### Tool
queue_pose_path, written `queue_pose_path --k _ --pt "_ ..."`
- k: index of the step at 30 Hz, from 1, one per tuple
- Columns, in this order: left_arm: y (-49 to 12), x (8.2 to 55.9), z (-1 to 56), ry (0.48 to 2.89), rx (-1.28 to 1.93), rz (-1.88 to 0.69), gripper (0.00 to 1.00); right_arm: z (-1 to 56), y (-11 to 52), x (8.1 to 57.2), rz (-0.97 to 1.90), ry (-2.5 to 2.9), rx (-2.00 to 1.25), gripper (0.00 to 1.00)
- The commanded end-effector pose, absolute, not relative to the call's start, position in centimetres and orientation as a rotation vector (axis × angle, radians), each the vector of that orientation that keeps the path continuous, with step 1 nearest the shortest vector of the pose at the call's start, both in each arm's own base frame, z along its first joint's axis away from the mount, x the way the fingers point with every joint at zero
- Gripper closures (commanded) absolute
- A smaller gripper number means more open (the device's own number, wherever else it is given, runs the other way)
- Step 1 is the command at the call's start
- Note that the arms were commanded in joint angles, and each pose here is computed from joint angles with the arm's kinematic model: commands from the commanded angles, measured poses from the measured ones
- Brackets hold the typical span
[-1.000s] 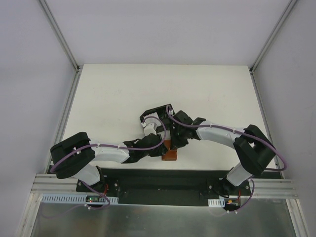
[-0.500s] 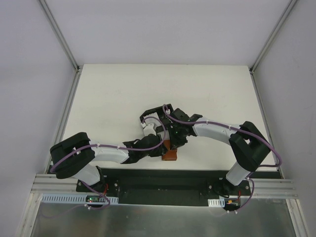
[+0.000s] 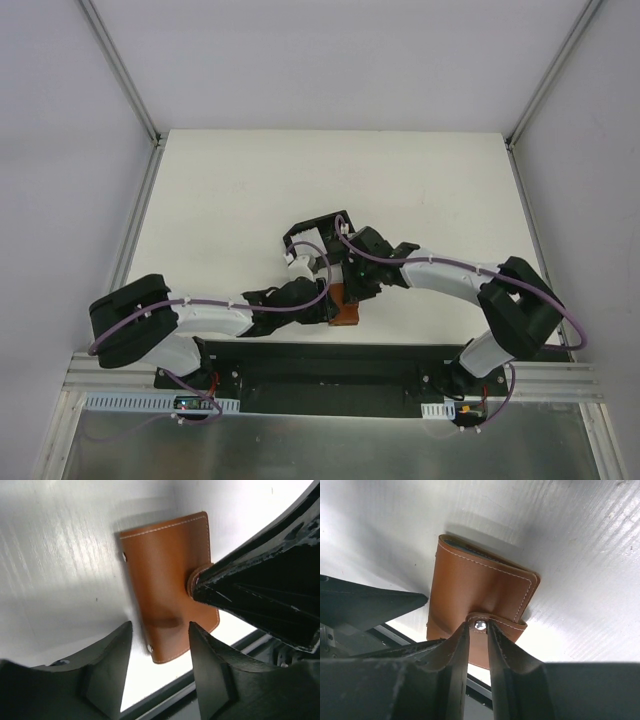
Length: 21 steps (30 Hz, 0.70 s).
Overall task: Put the credit cards into the card holder
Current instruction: Close the card holder at the center of the board.
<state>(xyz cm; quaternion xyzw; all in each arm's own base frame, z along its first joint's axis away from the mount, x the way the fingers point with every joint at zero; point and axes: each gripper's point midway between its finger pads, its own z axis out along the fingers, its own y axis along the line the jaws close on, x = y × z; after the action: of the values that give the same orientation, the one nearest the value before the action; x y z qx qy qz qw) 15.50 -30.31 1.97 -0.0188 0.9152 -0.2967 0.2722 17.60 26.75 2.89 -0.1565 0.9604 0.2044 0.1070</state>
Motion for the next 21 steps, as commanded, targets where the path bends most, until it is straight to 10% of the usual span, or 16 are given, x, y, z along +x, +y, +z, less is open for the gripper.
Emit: queue_pose_path --k 1,21 --pt "-25.1 13.2 -1.5 2.598 0.002 -0.547 0.48 0.5 24.1 18.5 0.398 2.784 -0.441 0.75" --pt "-23.5 14.2 0.5 2.519 0.006 -0.493 0.32 5.0 25.9 19.7 0.598 2.590 -0.383 0.63"
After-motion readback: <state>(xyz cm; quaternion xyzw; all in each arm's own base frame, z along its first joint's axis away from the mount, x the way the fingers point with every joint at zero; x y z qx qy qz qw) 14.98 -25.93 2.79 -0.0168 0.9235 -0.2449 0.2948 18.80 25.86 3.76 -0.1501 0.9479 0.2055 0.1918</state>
